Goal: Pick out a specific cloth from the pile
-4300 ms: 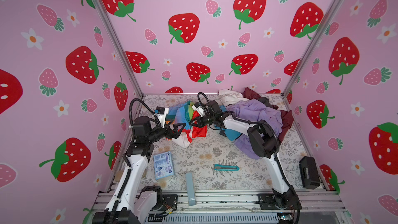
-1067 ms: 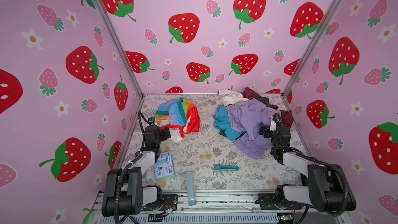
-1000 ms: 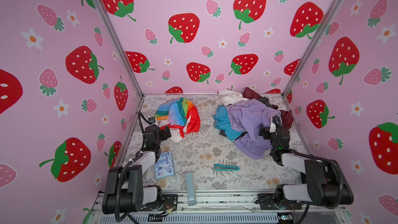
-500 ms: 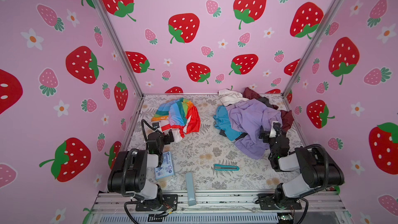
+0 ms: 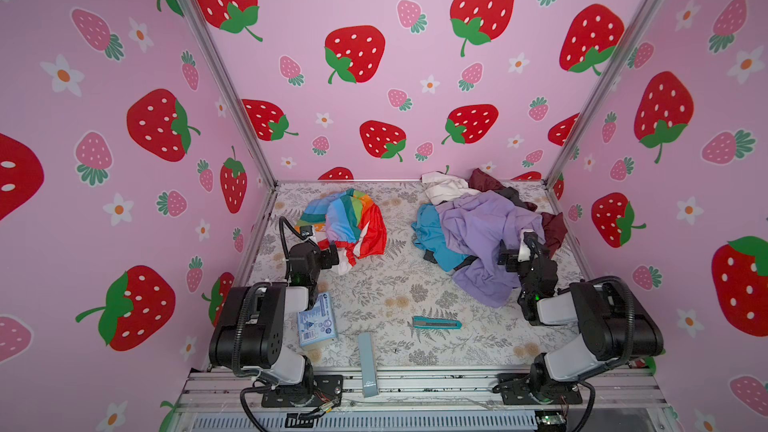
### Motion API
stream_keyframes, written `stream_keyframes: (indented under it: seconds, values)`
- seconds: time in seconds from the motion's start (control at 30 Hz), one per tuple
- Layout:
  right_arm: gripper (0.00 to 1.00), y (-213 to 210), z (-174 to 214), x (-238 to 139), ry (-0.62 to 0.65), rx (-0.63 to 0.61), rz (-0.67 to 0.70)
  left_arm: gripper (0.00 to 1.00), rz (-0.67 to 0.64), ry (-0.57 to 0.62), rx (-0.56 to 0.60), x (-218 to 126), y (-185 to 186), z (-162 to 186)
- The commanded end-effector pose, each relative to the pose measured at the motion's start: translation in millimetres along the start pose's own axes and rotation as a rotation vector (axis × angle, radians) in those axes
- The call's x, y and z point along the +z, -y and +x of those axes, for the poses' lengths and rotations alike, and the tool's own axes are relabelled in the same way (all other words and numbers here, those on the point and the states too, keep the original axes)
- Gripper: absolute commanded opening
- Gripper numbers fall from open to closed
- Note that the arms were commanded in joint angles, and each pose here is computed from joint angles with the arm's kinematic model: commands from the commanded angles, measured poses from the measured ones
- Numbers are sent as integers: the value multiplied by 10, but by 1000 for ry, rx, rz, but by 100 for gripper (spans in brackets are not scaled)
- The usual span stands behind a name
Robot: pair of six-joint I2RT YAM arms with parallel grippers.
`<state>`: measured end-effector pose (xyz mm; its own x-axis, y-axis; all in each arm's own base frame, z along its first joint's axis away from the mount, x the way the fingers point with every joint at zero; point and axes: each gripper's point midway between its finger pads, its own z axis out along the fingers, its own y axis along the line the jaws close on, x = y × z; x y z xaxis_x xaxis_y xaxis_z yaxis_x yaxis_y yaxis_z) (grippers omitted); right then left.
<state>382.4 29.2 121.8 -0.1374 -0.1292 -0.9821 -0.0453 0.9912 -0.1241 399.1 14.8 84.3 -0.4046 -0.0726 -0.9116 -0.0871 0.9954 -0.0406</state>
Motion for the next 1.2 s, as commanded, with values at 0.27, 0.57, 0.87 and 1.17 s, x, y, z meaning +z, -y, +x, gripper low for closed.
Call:
stream_keyframes:
  seconds: [0.27, 0.57, 0.87, 1.17]
  values:
    - [100, 35, 40, 40, -20, -3, 13, 99, -77, 2, 11, 24, -92, -30]
    - [100, 41, 32, 31, -17, -4, 14, 99, -78, 6, 13, 12, -89, -29]
    - [100, 41, 30, 31, -16, -4, 15, 99, -79, 6, 16, 11, -83, -31]
    - [100, 42, 33, 36, -18, -4, 15, 99, -79, 6, 16, 17, -82, -34]
